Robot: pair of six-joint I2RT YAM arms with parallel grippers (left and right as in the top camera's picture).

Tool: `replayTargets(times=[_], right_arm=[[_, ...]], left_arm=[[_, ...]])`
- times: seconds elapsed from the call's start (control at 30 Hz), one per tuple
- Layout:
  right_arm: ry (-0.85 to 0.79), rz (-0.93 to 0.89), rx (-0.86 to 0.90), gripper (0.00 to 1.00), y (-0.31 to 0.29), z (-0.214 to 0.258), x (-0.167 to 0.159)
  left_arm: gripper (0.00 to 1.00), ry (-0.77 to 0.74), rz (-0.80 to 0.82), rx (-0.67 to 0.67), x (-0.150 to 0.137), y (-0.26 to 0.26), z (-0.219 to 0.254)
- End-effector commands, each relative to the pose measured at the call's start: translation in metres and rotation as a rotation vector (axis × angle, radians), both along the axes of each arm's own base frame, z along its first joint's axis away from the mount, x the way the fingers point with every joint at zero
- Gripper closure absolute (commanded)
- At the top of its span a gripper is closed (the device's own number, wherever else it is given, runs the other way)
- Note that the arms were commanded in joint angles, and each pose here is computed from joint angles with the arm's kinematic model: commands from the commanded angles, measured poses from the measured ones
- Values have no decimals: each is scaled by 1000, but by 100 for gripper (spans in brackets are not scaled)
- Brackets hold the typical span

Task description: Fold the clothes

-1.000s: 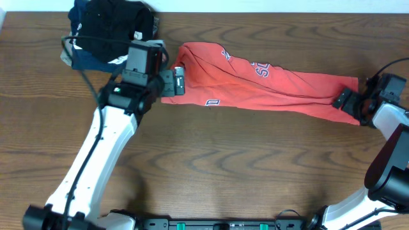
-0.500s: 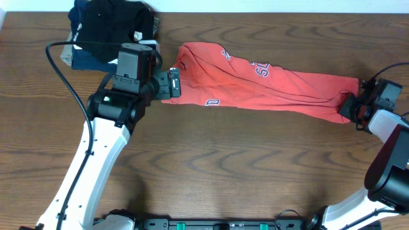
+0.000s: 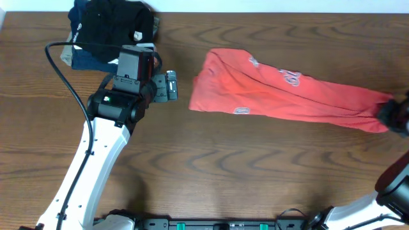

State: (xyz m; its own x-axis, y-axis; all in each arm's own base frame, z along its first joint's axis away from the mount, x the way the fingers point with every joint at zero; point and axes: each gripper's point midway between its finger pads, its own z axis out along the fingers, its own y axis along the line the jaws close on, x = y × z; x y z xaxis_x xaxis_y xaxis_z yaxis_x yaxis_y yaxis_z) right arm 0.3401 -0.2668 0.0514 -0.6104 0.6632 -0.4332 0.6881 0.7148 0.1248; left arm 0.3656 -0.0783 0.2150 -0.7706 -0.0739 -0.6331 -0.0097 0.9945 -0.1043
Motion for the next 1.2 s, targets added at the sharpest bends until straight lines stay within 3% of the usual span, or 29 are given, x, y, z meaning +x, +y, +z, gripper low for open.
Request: replayTargets(times=[0.0, 0.27, 0.63, 1.03, 1.07, 1.1, 1.17], right_arm=[[-109, 92, -14, 99, -3, 47, 19], [-113, 362, 96, 99, 89, 52, 58], [-27, 678, 33, 99, 239, 44, 94], [-3, 855, 41, 98, 332, 18, 101], [-3, 860, 41, 88, 334, 18, 100], [-4, 864, 41, 68, 336, 19, 100], [-13, 873, 56, 49, 339, 22, 99]], left_arm=[[2, -25, 12, 34, 1, 8, 8], [2, -25, 12, 33, 1, 8, 9], [2, -23, 12, 34, 2, 8, 8], [2, 1, 11, 41, 4, 7, -1], [2, 3, 11, 41, 4, 7, -2], [2, 5, 11, 42, 5, 7, -3], [2, 7, 11, 42, 5, 7, -4]])
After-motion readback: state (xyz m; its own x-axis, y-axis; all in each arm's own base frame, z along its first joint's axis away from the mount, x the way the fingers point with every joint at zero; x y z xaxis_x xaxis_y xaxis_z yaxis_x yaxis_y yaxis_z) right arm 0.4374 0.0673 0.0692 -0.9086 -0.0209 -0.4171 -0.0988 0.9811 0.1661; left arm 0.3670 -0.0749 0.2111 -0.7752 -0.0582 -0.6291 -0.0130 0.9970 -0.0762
